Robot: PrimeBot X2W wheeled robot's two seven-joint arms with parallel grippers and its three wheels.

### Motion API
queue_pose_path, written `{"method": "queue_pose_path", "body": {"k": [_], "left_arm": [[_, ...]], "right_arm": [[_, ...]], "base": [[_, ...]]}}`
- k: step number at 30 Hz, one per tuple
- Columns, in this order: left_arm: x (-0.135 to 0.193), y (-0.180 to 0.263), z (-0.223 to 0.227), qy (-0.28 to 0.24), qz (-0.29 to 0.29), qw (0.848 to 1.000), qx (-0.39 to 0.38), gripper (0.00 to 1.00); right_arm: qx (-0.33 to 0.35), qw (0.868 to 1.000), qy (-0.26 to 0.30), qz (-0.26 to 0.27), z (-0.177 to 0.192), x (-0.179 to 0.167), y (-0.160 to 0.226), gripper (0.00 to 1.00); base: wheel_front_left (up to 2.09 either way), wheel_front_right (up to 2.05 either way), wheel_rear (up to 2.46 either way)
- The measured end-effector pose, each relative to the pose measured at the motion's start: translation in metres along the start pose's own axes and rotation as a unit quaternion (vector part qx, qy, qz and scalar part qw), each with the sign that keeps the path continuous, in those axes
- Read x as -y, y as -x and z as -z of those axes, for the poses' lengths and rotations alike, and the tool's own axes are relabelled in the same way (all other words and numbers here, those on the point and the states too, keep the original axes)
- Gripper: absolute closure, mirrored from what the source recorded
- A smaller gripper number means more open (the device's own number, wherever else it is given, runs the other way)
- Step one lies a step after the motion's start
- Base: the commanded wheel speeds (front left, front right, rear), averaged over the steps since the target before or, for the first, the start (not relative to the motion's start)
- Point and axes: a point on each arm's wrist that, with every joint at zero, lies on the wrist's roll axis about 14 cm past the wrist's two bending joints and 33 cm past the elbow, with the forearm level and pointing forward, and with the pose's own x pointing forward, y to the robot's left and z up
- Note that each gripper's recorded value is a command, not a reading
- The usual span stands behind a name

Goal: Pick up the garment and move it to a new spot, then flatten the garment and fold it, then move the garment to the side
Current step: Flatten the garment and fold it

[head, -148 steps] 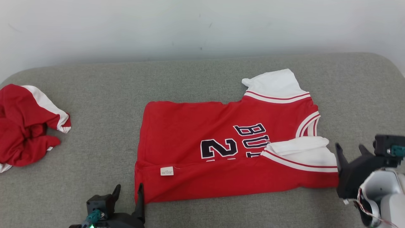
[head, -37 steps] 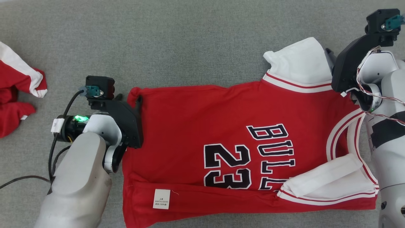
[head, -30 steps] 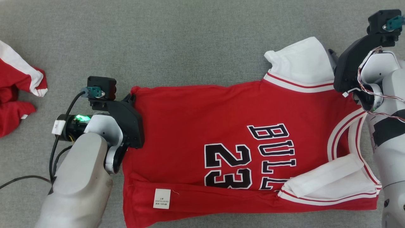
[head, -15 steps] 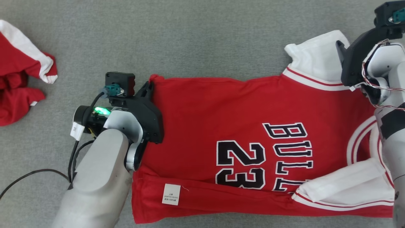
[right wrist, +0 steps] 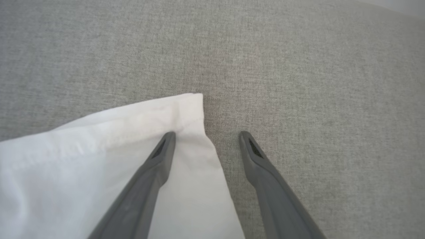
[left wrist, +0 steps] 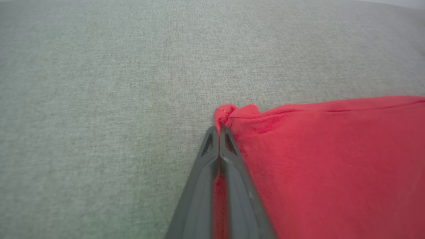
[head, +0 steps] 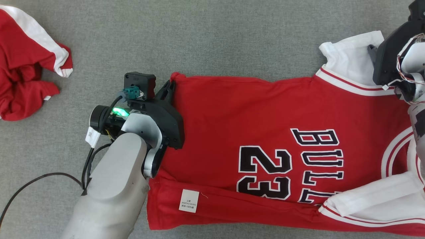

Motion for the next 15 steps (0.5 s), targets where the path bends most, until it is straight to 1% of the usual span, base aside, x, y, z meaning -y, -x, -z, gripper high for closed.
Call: {"method": "queue_pose_path", "body": {"k": [1,2,3,5,8,11,15], "left_arm": [[0.0,0.0,0.0,0.001,-0.001,1.0,0.001,1.0],[-0.001,0.0,0.001,0.002,-0.002,1.0,0.0,1.0],[-0.001,0.0,0.001,0.004,-0.002,1.0,0.0,1.0],[-0.002,-0.002,0.002,0.005,-0.003,1.0,0.001,1.0],[-0.003,-0.005,0.0,0.008,-0.006,1.0,0.01,1.0],[-0.005,-0.006,-0.003,0.012,-0.013,1.0,0.023,1.0],[-0.006,-0.006,-0.009,0.016,-0.022,0.999,0.042,1.0]], "right_arm": [[-0.002,1.0,-0.002,-0.001,0.0,0.0,-0.001,0.22],[-0.004,1.0,-0.001,-0.002,0.001,-0.001,-0.002,0.8],[-0.005,1.0,-0.003,-0.004,0.001,-0.002,-0.003,1.0],[0.0,1.0,-0.004,-0.008,-0.001,-0.004,-0.005,1.0],[0.03,1.0,0.003,-0.007,-0.009,-0.003,-0.007,1.0],[0.068,0.998,0.017,-0.004,-0.019,-0.001,-0.004,1.0],[0.13,0.991,0.025,-0.005,-0.037,-0.001,0.006,1.0]], "base": [[0.0,0.0,0.0],[0.0,0.0,0.0],[0.0,0.0,0.0],[0.0,0.0,0.0],[0.0,0.0,0.0],[0.0,0.0,0.0],[0.0,0.0,0.0]]}}
